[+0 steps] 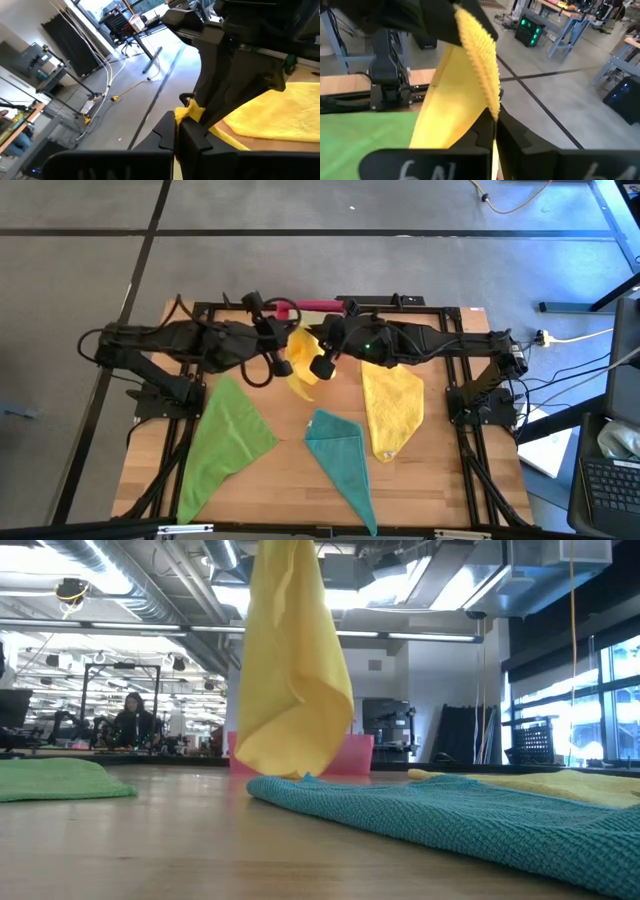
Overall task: Fold microfiber towels
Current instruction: Fold the left yellow microfiber cloth
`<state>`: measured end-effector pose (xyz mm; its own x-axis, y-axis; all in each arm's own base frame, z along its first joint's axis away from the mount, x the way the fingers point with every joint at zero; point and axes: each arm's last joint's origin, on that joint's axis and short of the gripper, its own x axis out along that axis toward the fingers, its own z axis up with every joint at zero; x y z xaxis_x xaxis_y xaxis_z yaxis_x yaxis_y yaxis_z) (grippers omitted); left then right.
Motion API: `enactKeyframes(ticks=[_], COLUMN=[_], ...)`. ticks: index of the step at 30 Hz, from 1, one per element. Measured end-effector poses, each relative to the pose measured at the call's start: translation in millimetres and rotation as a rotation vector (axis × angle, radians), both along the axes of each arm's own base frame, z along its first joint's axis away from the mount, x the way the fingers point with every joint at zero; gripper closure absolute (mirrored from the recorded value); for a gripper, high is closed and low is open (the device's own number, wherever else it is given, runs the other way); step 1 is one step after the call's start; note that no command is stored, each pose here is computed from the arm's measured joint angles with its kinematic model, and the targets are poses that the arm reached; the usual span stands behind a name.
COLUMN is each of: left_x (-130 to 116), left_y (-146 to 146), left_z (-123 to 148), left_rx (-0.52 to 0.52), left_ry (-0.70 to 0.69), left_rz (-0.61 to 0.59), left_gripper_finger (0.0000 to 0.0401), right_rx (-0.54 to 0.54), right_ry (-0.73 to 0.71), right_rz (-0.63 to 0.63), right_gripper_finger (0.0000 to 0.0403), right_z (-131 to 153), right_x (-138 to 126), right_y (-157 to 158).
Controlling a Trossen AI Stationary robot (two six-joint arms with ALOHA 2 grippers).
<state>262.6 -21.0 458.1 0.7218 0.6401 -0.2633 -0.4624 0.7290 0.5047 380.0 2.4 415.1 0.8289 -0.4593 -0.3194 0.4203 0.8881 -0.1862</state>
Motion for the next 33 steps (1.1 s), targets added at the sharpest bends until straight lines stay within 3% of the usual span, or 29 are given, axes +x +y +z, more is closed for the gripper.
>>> enactKeyframes(ticks=[6, 12, 20, 24, 33], left_x=[-9.3, -13.1, -16.3, -20.9, -24.6], left_y=[0.7, 1.4, 1.9, 2.6, 3.3], left_z=[21.1, 23.9, 27.7, 37.5, 44.4], left_rx=[-0.015, -0.009, -0.011, -0.019, -0.021], left_ry=[-0.044, -0.029, -0.041, -0.080, -0.096], left_rz=[-0.017, -0.008, -0.012, -0.014, -0.015], left_gripper_finger=[0.0401, 0.0401, 0.0401, 0.0401, 0.0401], right_rx=[0.003, 0.014, 0.149, 0.243, 0.299], right_ry=[-0.052, -0.089, -0.104, -0.081, -0.082], right_rz=[0.003, 0.015, -0.026, -0.009, -0.028], right_gripper_finger=[0.0388, 0.0382, 0.0306, 0.0270, 0.0256], right_z=[6.1, 7.4, -1.0, -18.2, -40.2], right_x=[0.2, 2.9, 4.6, 10.0, 15.4], right_y=[0.3, -0.9, -0.9, 0.7, 1.3])
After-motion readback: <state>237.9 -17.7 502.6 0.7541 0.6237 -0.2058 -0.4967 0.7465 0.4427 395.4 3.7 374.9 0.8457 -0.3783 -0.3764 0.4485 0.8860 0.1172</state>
